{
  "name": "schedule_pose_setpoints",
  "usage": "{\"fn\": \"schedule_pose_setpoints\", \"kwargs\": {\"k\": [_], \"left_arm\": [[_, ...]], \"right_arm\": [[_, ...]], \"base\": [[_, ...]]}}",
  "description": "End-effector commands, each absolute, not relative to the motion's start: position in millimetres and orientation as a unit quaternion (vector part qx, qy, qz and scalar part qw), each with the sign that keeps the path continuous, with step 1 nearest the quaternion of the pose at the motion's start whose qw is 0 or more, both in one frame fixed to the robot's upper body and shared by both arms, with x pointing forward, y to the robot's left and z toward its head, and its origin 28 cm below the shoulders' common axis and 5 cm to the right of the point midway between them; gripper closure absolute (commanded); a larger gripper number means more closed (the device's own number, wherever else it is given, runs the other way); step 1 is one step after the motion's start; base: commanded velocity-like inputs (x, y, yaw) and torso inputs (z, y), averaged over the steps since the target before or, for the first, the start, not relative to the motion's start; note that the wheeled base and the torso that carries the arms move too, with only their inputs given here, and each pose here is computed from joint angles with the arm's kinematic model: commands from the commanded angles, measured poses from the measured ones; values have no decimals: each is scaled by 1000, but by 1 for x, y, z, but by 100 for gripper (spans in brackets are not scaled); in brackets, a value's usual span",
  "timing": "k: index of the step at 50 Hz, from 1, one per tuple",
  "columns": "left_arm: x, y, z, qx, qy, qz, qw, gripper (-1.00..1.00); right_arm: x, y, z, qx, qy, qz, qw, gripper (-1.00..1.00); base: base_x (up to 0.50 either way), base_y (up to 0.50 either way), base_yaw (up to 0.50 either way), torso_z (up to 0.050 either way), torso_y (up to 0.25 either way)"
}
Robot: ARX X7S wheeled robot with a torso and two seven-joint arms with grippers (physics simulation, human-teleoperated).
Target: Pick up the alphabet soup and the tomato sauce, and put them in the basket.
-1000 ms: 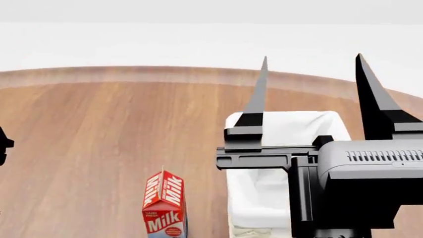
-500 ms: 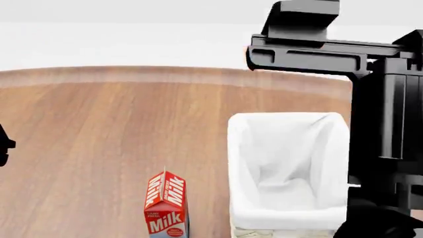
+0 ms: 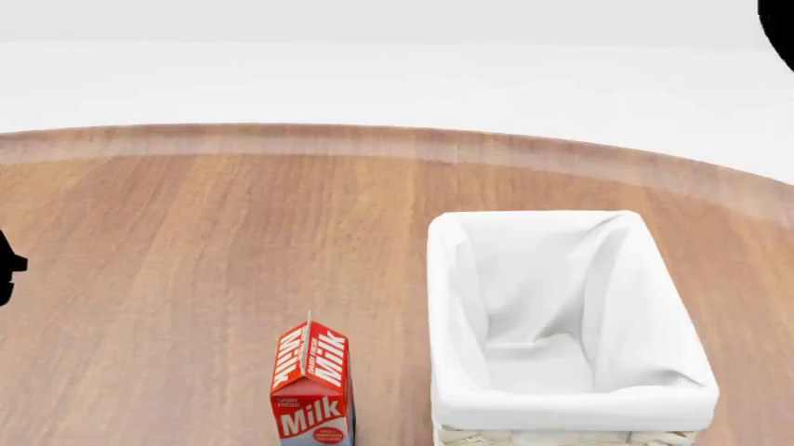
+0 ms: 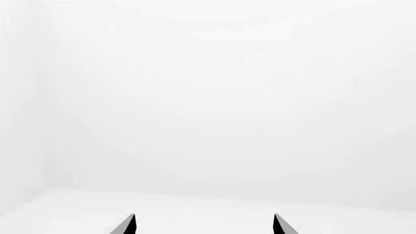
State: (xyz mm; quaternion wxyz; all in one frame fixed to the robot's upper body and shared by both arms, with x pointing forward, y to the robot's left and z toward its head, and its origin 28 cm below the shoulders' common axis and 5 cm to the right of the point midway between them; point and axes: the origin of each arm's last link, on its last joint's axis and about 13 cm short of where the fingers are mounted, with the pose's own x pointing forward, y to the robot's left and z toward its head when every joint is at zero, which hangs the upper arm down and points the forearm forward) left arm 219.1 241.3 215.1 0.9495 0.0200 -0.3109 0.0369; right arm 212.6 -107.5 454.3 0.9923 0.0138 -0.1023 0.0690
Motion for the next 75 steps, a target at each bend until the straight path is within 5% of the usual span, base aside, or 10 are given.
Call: {"fn": "schedule_pose_setpoints", "kwargs": {"k": [1, 23, 51, 75], "left_arm": [[218, 240, 216, 23, -311, 35, 950, -100], [220, 236, 217, 26, -311, 27, 950, -100], [219, 235, 214, 25, -309, 28, 950, -100], [219, 238, 214, 25, -309, 33, 950, -100]], "right_arm": [[212, -115, 410, -43, 147, 80, 985, -100], [171, -126, 245, -113, 392, 95, 908, -100], [105, -121, 192, -136, 488, 182, 843, -100], [109, -122, 169, -154, 481, 195, 840, -100]], "base": [[0, 0, 0, 0, 0], [0, 0, 0, 0, 0], [0, 0, 0, 0, 0], [0, 0, 0, 0, 0]]}}
